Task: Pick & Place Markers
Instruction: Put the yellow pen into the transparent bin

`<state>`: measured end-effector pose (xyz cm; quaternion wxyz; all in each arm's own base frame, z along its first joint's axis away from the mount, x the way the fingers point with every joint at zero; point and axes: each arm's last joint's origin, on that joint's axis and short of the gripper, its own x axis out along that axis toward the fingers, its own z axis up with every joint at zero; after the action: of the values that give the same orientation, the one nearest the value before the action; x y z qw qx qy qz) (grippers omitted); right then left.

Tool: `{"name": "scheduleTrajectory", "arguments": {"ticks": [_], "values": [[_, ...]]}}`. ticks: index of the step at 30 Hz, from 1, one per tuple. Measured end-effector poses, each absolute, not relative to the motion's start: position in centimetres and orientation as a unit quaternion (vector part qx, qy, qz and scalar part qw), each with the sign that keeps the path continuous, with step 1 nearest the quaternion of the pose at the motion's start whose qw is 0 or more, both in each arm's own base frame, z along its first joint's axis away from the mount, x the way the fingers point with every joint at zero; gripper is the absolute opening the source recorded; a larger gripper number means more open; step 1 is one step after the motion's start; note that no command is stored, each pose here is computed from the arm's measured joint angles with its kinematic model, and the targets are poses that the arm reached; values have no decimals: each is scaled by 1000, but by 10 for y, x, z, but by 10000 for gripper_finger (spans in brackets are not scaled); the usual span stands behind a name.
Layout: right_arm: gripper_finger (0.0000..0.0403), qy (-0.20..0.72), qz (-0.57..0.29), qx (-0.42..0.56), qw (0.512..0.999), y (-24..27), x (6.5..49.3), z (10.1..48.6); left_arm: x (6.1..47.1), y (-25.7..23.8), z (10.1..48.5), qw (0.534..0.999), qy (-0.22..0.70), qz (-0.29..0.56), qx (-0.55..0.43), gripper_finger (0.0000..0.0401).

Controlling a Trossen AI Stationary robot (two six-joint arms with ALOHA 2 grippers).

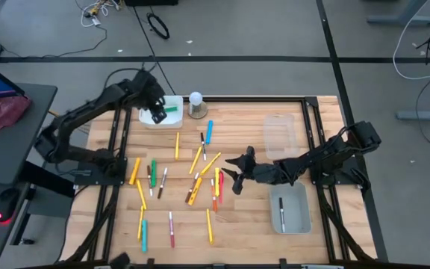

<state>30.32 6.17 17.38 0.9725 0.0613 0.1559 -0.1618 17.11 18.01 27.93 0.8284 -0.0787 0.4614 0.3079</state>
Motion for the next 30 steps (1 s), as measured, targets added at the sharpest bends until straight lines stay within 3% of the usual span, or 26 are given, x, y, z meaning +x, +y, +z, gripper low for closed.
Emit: {"name": "scheduleTrajectory", "arguments": {"ticks": [6, 13, 19, 23, 30], "values": [[169, 196, -59, 81, 975, 23, 311, 170, 187, 129, 277, 918, 322, 191, -131, 173], [188, 234, -6, 52, 971, -20, 320, 158, 211, 65, 230, 964, 205, 100, -139, 143], [202, 311, 39, -10, 950, -44, 354, 134, 214, 23, 202, 977, 152, 93, -115, 126], [203, 343, 63, -63, 935, -57, 376, 126, 213, 10, 200, 982, 131, 111, -82, 121], [203, 368, 114, -69, 920, -68, 387, 112, 213, 9, 204, 983, 112, 130, -58, 119]]}}
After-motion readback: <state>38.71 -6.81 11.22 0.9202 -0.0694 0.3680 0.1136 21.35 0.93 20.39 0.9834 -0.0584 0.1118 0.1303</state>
